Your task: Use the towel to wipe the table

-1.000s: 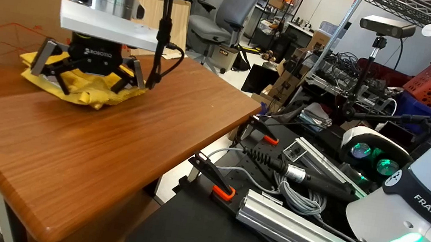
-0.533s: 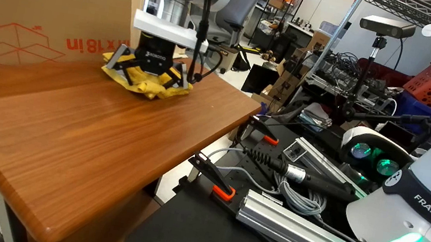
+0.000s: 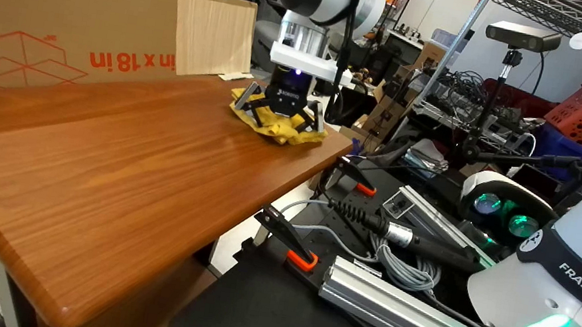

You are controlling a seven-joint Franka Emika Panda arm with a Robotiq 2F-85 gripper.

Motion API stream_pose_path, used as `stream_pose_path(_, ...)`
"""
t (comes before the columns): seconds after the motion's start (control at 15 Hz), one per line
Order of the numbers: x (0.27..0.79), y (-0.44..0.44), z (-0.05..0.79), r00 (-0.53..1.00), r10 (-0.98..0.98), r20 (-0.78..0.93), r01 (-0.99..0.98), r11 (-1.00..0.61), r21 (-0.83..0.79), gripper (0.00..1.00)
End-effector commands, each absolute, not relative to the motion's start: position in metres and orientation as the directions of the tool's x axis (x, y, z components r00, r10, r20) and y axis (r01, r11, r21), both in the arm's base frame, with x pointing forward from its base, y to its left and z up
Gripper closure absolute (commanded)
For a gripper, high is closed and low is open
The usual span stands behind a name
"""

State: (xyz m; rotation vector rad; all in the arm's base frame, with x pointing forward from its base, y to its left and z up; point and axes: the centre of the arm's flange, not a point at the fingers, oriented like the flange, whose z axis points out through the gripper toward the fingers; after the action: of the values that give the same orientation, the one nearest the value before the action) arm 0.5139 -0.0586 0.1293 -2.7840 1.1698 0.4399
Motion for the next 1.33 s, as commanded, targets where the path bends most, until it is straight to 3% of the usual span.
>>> stream_pose_path(0.0, 0.467, -0.089, 0.106, 0.612, -0.717, -0.334, -0.742, -0.666, 0.07, 0.0)
stream_pose_path(0.53, 0.445, -0.128, 0.109, 0.544, -0.768, -0.339, -0.794, -0.601, 0.089, 0.0)
stream_pose_path(0.8, 0.466, -0.118, 0.13, 0.56, -0.766, -0.317, -0.79, -0.609, 0.076, 0.0)
stream_pose_path(1.27, 0.417, -0.106, 0.209, 0.709, -0.68, -0.188, -0.693, -0.72, -0.008, 0.0)
